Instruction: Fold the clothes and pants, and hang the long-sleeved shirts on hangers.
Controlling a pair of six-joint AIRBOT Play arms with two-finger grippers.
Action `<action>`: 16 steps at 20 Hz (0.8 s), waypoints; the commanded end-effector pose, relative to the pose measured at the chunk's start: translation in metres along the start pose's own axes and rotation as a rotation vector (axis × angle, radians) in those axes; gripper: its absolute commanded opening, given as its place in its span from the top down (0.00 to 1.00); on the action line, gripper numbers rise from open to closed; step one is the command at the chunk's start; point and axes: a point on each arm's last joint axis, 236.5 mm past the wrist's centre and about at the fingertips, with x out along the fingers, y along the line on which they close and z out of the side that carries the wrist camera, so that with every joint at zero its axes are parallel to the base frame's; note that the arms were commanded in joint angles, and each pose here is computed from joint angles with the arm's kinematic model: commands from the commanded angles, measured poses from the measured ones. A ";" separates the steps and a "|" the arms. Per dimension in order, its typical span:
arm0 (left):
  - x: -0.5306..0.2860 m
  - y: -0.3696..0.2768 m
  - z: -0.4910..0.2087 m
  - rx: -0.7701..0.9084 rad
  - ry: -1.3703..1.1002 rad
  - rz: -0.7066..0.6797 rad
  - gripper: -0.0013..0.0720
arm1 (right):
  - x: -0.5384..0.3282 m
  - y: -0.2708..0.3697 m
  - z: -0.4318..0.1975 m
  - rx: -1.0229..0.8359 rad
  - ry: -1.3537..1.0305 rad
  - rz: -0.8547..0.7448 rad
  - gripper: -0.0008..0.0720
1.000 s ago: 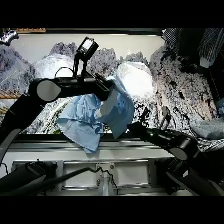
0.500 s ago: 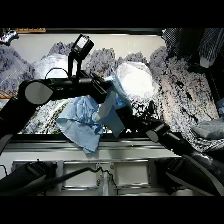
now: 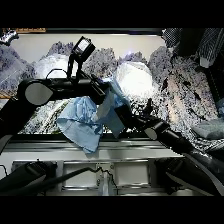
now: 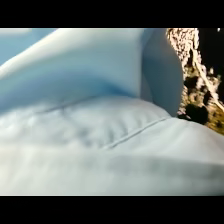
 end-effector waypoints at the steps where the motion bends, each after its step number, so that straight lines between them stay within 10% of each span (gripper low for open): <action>1: 0.000 0.003 -0.001 0.014 0.006 0.013 0.97 | -0.020 -0.023 -0.001 -0.031 -0.005 -0.082 0.27; 16: 0.000 -0.019 -0.011 0.023 0.052 -0.047 0.97 | 0.020 -0.004 0.020 0.221 -0.074 0.117 0.26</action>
